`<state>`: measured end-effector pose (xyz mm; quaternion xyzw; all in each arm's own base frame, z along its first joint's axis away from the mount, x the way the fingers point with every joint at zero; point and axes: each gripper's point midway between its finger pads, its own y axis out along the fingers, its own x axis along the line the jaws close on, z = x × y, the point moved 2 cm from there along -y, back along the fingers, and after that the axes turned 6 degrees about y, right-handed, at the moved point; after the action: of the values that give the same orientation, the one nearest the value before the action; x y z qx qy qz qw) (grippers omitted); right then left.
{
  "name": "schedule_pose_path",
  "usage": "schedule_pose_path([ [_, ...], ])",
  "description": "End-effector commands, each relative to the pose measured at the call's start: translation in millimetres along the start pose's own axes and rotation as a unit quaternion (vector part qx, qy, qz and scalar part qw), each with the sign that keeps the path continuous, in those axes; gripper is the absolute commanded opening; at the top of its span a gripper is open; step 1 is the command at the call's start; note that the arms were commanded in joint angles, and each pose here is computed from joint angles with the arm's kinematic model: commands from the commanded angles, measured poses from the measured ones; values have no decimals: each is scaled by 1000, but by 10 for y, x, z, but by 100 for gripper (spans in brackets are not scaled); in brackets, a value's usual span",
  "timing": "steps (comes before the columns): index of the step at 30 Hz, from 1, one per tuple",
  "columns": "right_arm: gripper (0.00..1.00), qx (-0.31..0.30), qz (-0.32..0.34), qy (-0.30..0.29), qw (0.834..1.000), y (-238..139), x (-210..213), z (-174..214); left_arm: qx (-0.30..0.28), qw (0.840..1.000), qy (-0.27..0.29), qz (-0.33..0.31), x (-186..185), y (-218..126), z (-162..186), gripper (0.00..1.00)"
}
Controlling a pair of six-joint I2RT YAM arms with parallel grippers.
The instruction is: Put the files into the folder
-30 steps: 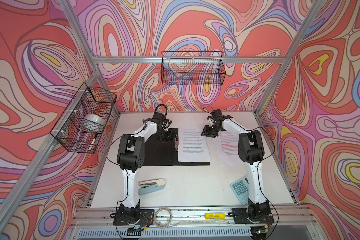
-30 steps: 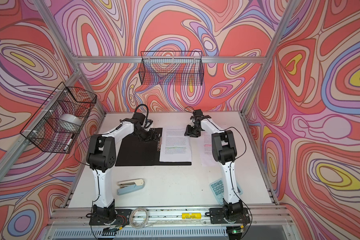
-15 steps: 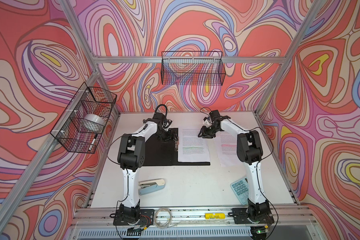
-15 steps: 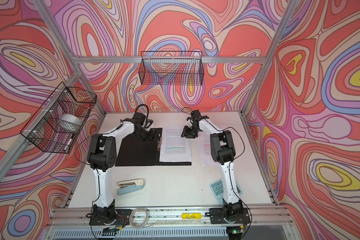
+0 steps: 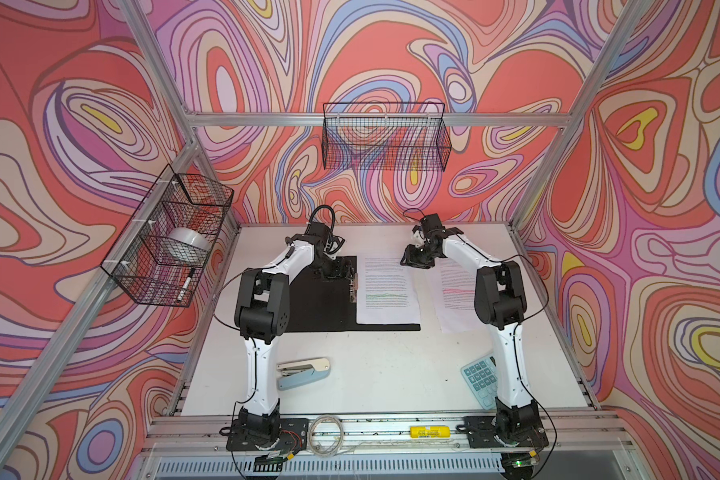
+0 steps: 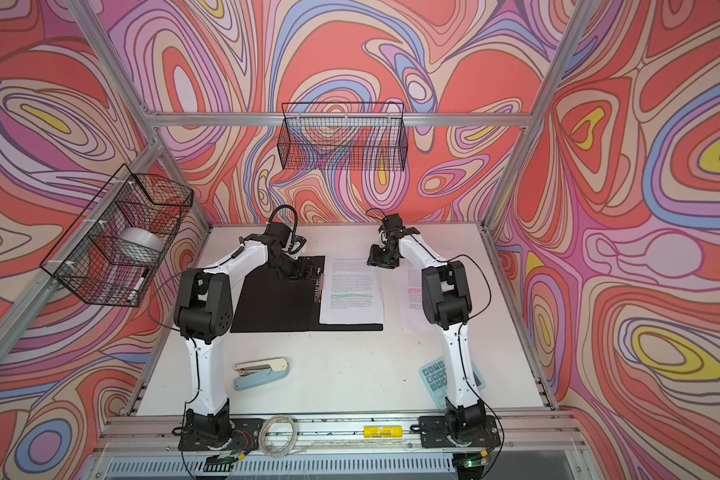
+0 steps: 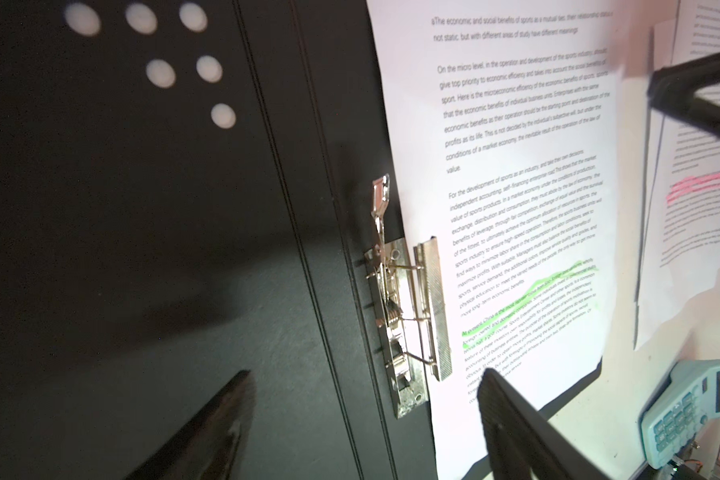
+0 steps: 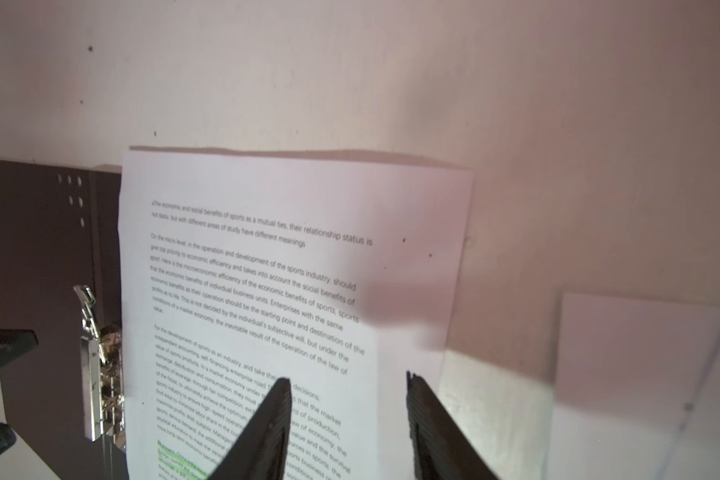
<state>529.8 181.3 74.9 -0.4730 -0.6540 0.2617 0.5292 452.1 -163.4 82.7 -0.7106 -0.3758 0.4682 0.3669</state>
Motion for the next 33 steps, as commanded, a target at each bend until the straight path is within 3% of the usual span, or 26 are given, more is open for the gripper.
schedule_pose_path([
  [1,48,-45,6,7,999,-35,-9,-229,0,1000,5,-3,-20,-110,2,85],
  [14,48,-47,-22,44,998,169,-226,-400,6,1000,-6,8,-20,-25,-31,85],
  [33,47,30,-54,61,996,355,-249,-5,25,998,-27,41,-55,125,22,86],
])
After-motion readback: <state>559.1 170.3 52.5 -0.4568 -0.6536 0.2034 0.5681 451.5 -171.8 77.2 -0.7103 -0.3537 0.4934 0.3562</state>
